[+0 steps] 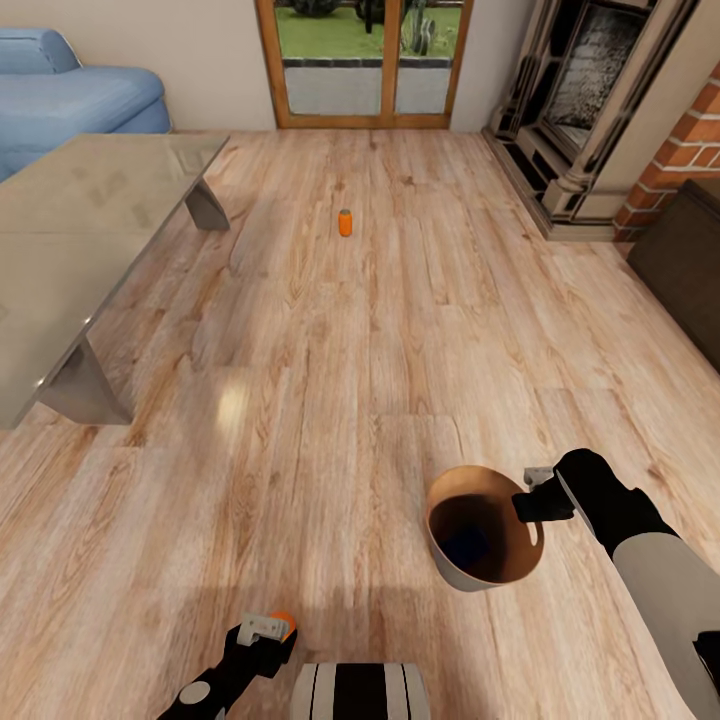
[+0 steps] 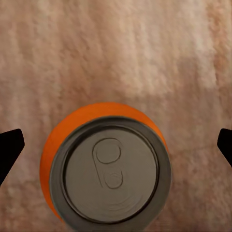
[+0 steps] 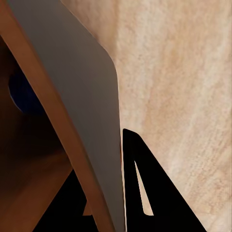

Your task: Put the three can of soda from the living room inside the tash can in the kitchen.

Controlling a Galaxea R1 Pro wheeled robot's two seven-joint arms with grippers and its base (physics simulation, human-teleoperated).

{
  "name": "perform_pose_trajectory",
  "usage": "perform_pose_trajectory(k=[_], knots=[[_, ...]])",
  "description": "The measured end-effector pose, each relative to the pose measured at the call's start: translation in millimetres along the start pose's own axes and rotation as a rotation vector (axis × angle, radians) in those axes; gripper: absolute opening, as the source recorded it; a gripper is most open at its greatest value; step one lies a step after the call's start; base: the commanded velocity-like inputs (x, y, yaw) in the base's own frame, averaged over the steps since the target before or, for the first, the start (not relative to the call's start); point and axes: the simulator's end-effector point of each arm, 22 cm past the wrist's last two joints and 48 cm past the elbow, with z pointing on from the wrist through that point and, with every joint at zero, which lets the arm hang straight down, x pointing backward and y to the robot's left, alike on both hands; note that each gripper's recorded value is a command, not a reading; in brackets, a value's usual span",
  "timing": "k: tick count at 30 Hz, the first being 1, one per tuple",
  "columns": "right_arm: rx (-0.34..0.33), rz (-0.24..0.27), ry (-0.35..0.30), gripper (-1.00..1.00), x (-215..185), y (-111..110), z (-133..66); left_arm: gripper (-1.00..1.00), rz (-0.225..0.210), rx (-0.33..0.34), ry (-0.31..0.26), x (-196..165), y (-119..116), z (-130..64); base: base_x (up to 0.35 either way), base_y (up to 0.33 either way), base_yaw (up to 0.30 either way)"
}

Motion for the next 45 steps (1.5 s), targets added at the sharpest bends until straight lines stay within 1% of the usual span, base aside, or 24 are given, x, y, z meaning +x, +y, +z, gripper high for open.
perform_pose_trajectory(k=[10, 14, 21, 24, 26, 28, 31, 32, 45], knots=[[0.000, 0.000, 0.002, -1.00, 0.7, -0.1, 1.0, 1.00, 0.000, 0.001, 0.001, 0.9, -0.2, 0.1, 0.000, 0.000, 0.000], [-0.001, 0.000, 0.002, -1.00, 2.2, -0.6, 10.2, 1.00, -0.001, 0.001, 0.001, 6.6, 1.2, 7.1, 0.000, 0.000, 0.000], [-0.002, 0.001, 0.002, -1.00, 2.3, -0.1, 10.2, 1.00, -0.001, 0.001, 0.001, 6.3, 1.3, 7.2, 0.000, 0.000, 0.000], [-0.003, 0.002, 0.002, -1.00, 3.0, -0.7, 15.8, 1.00, -0.001, 0.002, 0.002, 11.1, 2.0, 12.2, 0.000, 0.000, 0.000], [-0.026, 0.030, -0.003, -1.00, 5.1, -5.6, 17.9, 1.00, 0.000, 0.001, 0.002, 13.8, 2.7, 15.8, 0.000, 0.000, 0.000], [-0.045, 0.037, -0.005, -1.00, 6.8, -9.5, 19.5, 1.00, 0.001, 0.002, 0.002, 16.9, 3.3, 19.3, 0.000, 0.000, 0.000], [-0.044, 0.037, -0.005, -1.00, 6.7, -9.4, 19.5, 1.00, 0.001, 0.002, 0.002, 16.8, 3.2, 19.4, 0.000, 0.000, 0.000], [-0.044, 0.037, -0.005, -1.00, 6.7, -9.5, 19.5, -1.00, 0.001, 0.001, 0.002, 17.1, 3.3, 19.3, 0.000, 0.000, 0.000], [-0.045, 0.038, -0.005, -1.00, 6.8, -9.5, 19.5, -1.00, -0.001, 0.001, 0.002, 17.5, 3.3, 19.1, 0.000, 0.000, 0.000]])
